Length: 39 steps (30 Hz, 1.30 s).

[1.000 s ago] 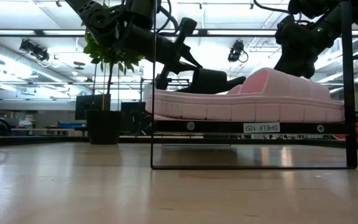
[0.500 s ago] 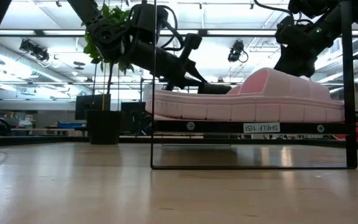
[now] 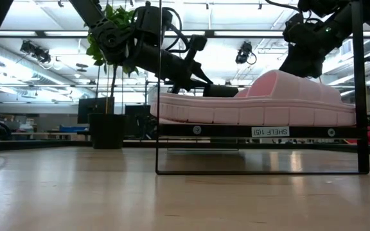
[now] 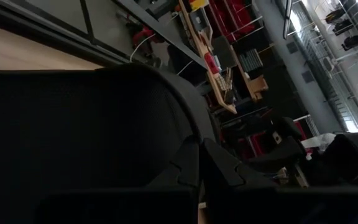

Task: Pick and place slides into the shelf
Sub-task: Put the black slide on the shelf

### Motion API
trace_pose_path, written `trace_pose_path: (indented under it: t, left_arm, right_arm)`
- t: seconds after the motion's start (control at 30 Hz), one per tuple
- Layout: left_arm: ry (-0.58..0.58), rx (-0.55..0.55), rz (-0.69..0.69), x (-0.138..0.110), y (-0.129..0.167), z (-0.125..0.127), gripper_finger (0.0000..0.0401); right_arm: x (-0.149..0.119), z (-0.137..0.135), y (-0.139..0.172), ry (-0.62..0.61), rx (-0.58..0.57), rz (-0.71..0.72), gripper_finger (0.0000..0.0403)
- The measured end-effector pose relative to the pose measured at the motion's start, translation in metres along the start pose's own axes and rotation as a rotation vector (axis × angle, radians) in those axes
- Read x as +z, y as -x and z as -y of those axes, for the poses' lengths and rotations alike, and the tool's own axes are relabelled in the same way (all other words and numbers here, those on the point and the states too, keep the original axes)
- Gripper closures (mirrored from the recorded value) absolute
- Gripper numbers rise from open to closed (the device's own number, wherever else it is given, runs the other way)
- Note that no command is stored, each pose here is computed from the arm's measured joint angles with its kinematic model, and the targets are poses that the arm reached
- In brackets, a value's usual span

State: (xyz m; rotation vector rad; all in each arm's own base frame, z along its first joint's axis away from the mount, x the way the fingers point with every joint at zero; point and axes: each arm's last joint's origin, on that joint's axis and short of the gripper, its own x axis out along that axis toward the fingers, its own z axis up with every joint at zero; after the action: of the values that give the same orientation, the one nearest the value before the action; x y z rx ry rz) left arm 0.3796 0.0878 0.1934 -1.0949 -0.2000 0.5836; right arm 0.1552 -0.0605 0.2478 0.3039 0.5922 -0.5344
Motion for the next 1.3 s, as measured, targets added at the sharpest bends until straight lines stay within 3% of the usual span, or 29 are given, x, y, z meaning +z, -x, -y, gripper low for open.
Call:
trace_pose_path:
  t: [0.87,1.3]
  left_arm:
    - [-0.016,0.073,0.014,0.000,-0.002,-0.004,0.0394]
    - [0.045,0.098,-0.001,-0.017,-0.012,-0.026,0.0394]
  right_arm:
    - [0.000,0.000,0.000,-0.009,0.001,-0.001,0.0215]
    - [0.000,0.000,0.000,-0.019,0.001,-0.002,0.0215]
